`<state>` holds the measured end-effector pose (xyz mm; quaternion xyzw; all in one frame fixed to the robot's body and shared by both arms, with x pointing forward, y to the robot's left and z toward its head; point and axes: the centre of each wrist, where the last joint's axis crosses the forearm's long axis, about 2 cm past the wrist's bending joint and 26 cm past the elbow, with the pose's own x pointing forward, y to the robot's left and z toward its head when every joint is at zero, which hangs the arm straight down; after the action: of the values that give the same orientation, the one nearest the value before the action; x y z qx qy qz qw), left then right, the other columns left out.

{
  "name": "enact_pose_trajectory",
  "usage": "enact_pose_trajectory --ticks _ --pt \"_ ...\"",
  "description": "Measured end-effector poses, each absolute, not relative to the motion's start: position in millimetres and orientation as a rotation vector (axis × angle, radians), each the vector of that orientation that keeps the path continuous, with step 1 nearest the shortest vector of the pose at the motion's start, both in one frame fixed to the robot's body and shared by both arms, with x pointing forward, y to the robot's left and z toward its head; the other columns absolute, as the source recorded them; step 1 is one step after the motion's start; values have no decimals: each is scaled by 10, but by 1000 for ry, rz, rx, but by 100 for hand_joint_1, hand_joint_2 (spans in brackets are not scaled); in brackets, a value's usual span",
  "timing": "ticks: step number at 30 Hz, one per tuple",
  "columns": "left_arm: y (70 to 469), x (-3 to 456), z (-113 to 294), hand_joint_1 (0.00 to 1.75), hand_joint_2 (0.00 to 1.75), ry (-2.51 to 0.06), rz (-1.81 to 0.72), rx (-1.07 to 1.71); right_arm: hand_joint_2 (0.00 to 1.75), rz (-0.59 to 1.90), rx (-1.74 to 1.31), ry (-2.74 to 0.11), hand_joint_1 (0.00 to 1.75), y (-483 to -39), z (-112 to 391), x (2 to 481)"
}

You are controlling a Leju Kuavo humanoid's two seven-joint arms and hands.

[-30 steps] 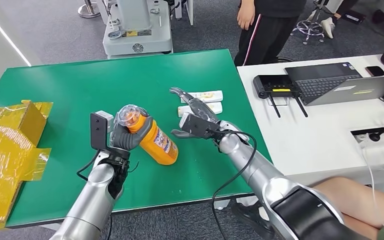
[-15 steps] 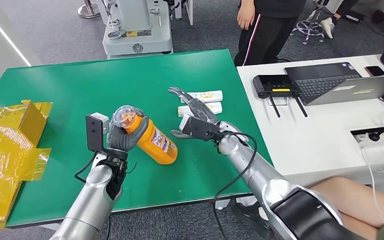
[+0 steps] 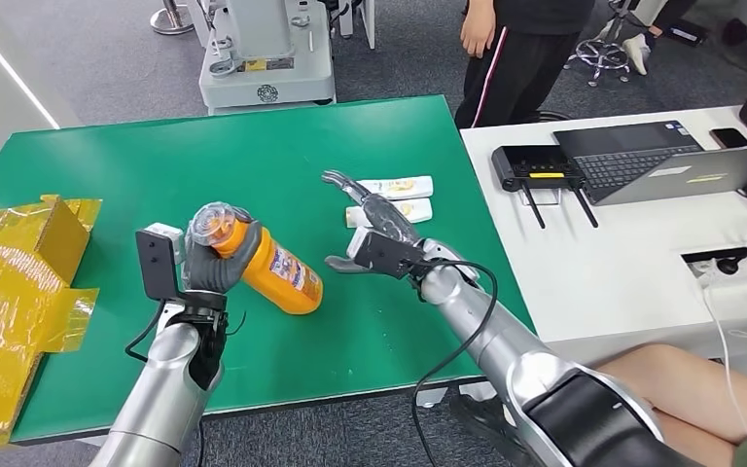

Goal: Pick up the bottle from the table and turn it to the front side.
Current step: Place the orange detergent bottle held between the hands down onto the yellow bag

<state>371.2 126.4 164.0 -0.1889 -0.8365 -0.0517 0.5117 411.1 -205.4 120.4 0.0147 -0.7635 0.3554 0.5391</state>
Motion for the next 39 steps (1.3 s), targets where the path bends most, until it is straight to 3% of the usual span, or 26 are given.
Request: enact_pose_trajectory --ticks 7,28,39 --pt "1441 3829 1885 175 175 -2090 -52 -420 175 824 67 -1826 0 -1968 1227 4106" --pt "1479 3831 1878 175 175 -2104 -32 -408 175 784 91 -1821 0 -1961 1129 4031" --pt "1833 3905 1955 175 175 -2166 -33 -266 175 643 106 -1900 0 -1901 1060 3916"
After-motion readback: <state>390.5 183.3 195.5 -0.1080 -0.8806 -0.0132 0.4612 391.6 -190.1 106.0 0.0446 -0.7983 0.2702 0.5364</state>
